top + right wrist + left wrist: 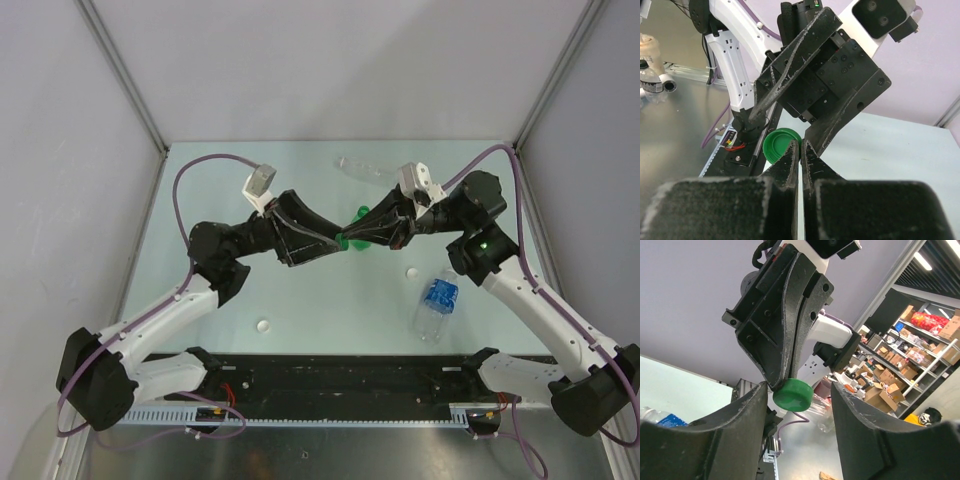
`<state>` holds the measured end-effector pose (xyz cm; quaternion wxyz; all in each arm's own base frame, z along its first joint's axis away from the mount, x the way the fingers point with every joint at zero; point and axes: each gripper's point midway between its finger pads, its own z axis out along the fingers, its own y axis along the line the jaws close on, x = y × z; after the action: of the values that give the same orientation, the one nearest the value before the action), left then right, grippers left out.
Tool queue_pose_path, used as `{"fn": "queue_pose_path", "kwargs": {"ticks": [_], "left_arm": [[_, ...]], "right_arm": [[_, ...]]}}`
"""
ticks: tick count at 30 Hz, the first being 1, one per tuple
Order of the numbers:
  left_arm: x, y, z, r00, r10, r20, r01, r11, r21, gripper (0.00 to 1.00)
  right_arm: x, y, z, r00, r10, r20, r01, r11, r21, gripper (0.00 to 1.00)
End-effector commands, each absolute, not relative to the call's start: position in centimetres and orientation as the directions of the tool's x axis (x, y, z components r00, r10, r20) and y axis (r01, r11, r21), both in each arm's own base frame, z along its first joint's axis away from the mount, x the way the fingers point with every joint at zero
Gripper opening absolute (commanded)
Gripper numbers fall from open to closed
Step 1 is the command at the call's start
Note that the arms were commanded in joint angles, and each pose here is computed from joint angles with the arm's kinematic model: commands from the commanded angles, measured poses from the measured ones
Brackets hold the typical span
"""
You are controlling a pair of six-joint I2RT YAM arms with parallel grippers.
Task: Screw on the bottle caps
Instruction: Pick up the bottle cap from the center of the board.
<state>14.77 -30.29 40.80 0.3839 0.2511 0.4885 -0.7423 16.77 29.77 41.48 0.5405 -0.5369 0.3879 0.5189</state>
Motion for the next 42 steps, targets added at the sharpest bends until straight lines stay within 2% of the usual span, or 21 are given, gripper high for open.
{"fn": "queue_pose_path", "kwargs": {"ticks": [1, 7, 17, 25, 31, 38, 42], "left_arm": [[12.3, -29.5, 43.4, -0.530, -0.323, -0.784, 0.841, -0.317, -0.438, 0.59], [12.3, -29.6, 43.4, -0.539, -0.313, -0.782, 0.833, -0.331, -0.443, 0.62], [12.7, -30.0, 43.2, -0.565, -0.293, -0.771, 0.814, -0.347, -0.465, 0.61], [12.9, -29.9, 43.2, -0.574, -0.313, -0.757, 0.811, -0.346, -0.472, 0.49], [13.0, -29.9, 43.3, -0.580, -0.321, -0.749, 0.807, -0.347, -0.477, 0.46], [13.5, -30.1, 42.9, -0.580, -0.323, -0.748, 0.809, -0.338, -0.482, 0.35], [14.1, -30.3, 42.5, -0.575, -0.329, -0.749, 0.814, -0.322, -0.483, 0.34]], "right_arm": [[16.8, 29.6, 43.0, 0.245, 0.185, -0.952, -0.960, -0.089, -0.265, 0.00], [17.1, 29.6, 43.6, 0.287, 0.199, -0.937, -0.950, -0.066, -0.305, 0.00], [17.1, 29.6, 43.8, 0.316, 0.210, -0.925, -0.940, -0.067, -0.336, 0.00], [17.5, 29.3, 43.2, 0.321, 0.186, -0.928, -0.939, -0.060, -0.337, 0.00], [17.2, 29.0, 42.8, 0.332, 0.173, -0.927, -0.934, -0.073, -0.349, 0.01], [17.6, 28.8, 42.7, 0.326, 0.152, -0.933, -0.942, -0.024, -0.333, 0.19], [18.3, 28.5, 43.8, 0.299, 0.169, -0.939, -0.954, 0.049, -0.295, 0.39]]}}
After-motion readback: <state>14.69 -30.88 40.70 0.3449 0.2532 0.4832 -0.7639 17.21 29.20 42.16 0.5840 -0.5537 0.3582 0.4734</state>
